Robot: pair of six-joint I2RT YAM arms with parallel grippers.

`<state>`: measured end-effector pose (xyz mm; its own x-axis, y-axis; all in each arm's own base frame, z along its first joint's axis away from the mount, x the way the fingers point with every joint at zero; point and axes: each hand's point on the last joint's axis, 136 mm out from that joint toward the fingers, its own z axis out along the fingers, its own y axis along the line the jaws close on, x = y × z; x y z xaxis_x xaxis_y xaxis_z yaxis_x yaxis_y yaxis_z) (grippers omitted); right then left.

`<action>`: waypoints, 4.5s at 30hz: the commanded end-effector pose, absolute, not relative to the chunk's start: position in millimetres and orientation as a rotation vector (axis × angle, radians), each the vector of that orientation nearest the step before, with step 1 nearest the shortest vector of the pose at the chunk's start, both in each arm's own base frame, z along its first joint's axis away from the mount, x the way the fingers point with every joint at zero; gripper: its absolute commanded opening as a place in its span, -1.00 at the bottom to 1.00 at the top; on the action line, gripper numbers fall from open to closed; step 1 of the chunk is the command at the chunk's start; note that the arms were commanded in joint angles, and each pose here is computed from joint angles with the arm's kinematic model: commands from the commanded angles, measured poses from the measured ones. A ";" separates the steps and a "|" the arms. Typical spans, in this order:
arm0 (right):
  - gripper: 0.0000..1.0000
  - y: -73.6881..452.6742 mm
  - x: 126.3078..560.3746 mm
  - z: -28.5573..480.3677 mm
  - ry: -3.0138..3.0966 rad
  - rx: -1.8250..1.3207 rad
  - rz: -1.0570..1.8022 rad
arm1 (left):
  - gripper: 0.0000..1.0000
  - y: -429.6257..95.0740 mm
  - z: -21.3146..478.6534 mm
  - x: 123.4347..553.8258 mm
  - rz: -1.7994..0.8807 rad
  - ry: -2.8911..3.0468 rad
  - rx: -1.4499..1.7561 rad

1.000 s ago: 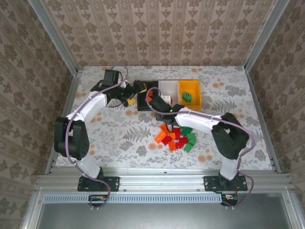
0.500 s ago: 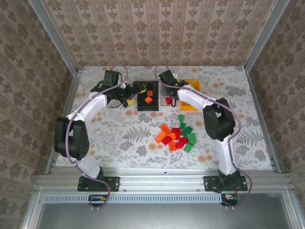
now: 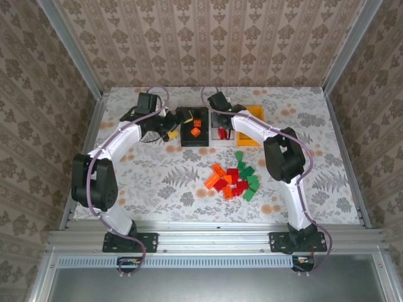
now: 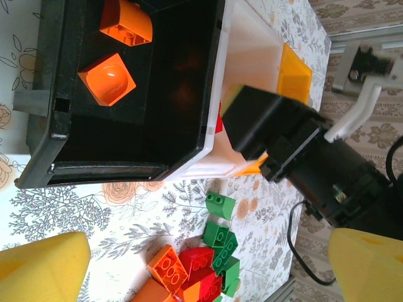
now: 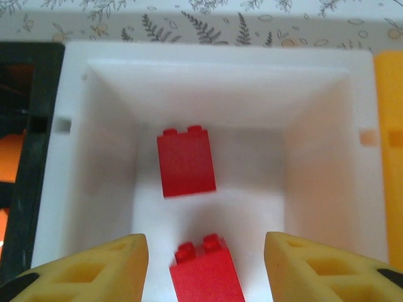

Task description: Sort the legos into containers by color

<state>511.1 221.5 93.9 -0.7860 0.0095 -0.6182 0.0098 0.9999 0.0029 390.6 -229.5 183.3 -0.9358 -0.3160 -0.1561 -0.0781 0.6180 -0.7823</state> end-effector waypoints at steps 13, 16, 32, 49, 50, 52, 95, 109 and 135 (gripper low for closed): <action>0.40 170.9 377.1 89.4 2.509 0.132 0.117 | 0.95 -315.5 157.5 323.2 -1.239 2.731 -0.030; 0.41 174.3 376.0 72.4 2.547 0.131 0.120 | 0.93 -330.2 136.6 306.0 -1.203 2.799 0.015; 0.04 173.1 387.0 16.4 2.614 0.203 0.027 | 0.90 -290.9 124.9 329.2 -1.128 2.795 -0.245; -0.25 182.5 379.9 56.5 2.478 0.059 0.008 | 0.90 -285.7 128.2 337.3 -1.169 2.775 -0.287; -0.25 182.3 378.5 62.3 2.471 0.054 0.011 | 0.90 -286.0 128.4 337.1 -1.173 2.775 -0.286; -0.25 180.1 379.0 78.5 2.442 0.053 0.015 | 0.90 -287.4 128.6 336.6 -1.181 2.775 -0.283; 0.09 105.8 389.2 159.0 2.295 0.280 0.240 | 0.74 -296.3 128.4 244.0 -0.460 2.722 0.614; 0.13 90.6 316.2 137.2 2.327 0.231 0.241 | 0.61 -321.5 69.4 213.3 -0.287 2.670 0.965; 0.14 87.6 283.7 112.4 2.423 0.248 0.256 | 0.27 -303.2 31.7 256.9 -0.268 2.740 0.750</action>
<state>289.8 84.8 111.2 -0.7449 0.2355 -0.6243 0.1129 0.9666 0.2300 254.2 -310.4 37.7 -0.8005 0.4996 -0.3311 0.5584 0.8224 -0.1092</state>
